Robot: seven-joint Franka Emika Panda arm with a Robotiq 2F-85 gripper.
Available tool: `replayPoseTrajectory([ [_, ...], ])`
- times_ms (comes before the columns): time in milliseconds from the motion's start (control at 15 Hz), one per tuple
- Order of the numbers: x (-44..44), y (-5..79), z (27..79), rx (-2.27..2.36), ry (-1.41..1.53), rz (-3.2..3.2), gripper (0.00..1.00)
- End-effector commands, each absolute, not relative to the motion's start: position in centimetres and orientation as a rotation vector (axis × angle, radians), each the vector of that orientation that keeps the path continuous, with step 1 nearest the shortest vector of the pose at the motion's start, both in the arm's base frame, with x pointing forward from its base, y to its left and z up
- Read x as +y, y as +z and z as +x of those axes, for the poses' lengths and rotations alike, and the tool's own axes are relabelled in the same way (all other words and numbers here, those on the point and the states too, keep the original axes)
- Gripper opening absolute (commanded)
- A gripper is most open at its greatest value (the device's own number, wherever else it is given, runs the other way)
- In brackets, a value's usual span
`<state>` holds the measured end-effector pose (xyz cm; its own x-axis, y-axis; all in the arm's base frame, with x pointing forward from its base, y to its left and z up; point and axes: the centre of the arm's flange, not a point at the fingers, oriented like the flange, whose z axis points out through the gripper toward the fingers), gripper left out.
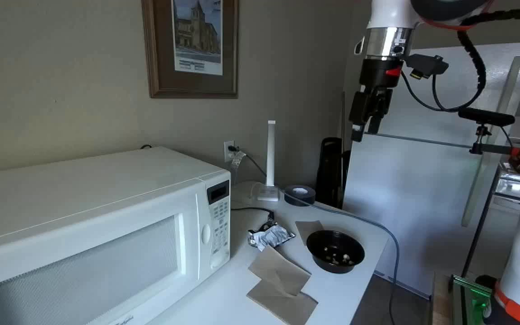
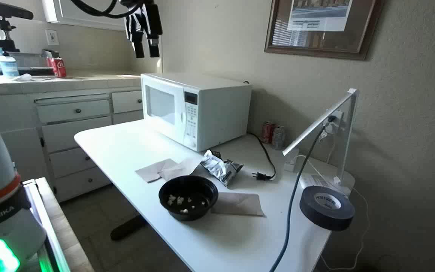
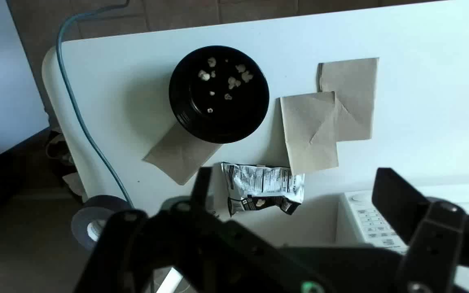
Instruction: Pour the contents of the black bowl onto the brown paper
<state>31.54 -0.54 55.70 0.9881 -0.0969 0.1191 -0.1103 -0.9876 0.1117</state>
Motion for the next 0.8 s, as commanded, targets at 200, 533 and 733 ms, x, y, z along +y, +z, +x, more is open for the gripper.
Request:
replayPoseTrajectory([
  [200,-0.5,55.7,31.5,-0.158,0.172,3.014,1.0],
  [533,-0.5,55.7,31.5,-0.158,0.172,3.014,1.0],
  [733,-2.3,52.3,34.0,-0.227,0.113,2.975,1.0],
])
